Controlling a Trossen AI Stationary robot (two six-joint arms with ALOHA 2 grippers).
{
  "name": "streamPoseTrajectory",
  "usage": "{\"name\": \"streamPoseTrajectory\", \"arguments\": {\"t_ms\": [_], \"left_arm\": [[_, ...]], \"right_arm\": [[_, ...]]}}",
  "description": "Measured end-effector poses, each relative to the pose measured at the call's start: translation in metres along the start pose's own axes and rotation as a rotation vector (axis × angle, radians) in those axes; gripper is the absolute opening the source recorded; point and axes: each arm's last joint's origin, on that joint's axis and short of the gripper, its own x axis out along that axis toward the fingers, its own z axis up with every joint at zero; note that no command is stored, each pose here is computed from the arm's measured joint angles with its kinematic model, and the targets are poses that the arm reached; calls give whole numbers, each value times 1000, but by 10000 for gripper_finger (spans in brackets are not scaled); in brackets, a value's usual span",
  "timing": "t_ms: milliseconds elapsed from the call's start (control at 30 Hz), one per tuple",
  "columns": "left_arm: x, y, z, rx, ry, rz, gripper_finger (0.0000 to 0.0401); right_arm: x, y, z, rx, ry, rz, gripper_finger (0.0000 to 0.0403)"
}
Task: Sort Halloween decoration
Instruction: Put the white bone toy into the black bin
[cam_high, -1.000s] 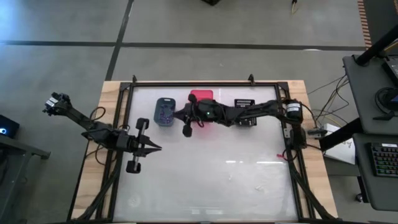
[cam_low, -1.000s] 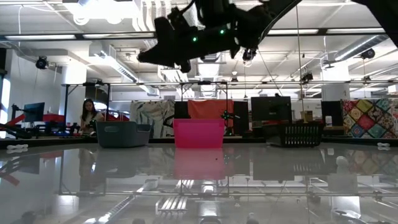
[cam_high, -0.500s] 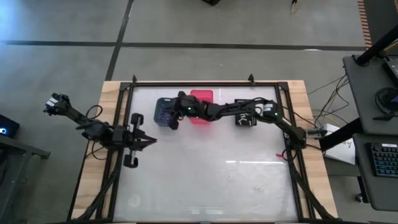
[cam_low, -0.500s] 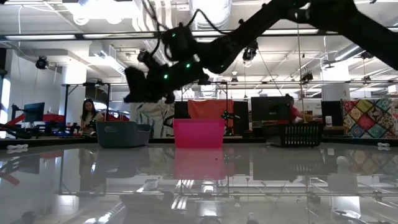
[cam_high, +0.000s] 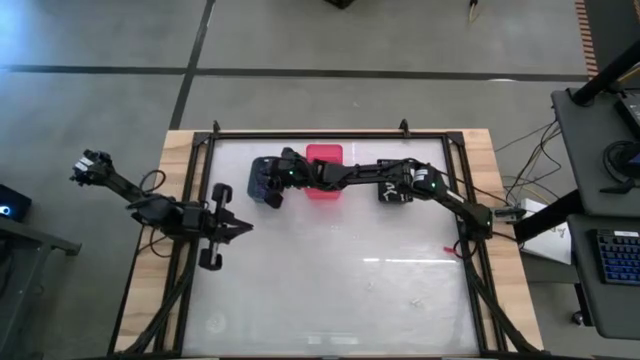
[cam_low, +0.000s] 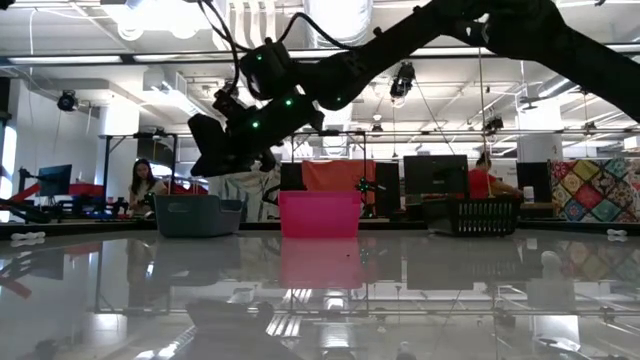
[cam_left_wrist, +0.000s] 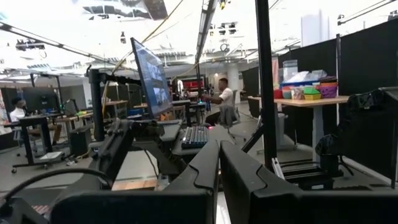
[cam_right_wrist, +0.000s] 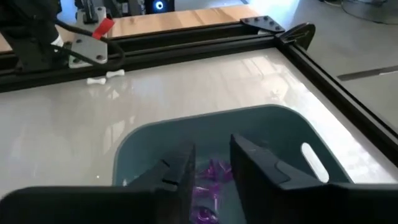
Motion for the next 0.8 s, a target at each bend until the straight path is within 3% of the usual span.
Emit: {"name": "streamPoseTrajectory", "arguments": {"t_ms": [167, 333, 567, 800], "left_arm": [[1, -1, -1, -13, 7, -1, 0], [3, -2, -5, -28, 31, -5, 0], [11, -8, -15, -35, 80, -12, 0], [19, -13, -20, -40, 70, -10, 0]], "right_arm": [[-11, 1, 10, -5, 33, 4, 126], [-41, 13, 25, -34, 176, 28, 136], [-109, 55, 38, -103, 439, 159, 122], [-175, 105, 22, -147, 604, 241, 115]]}}
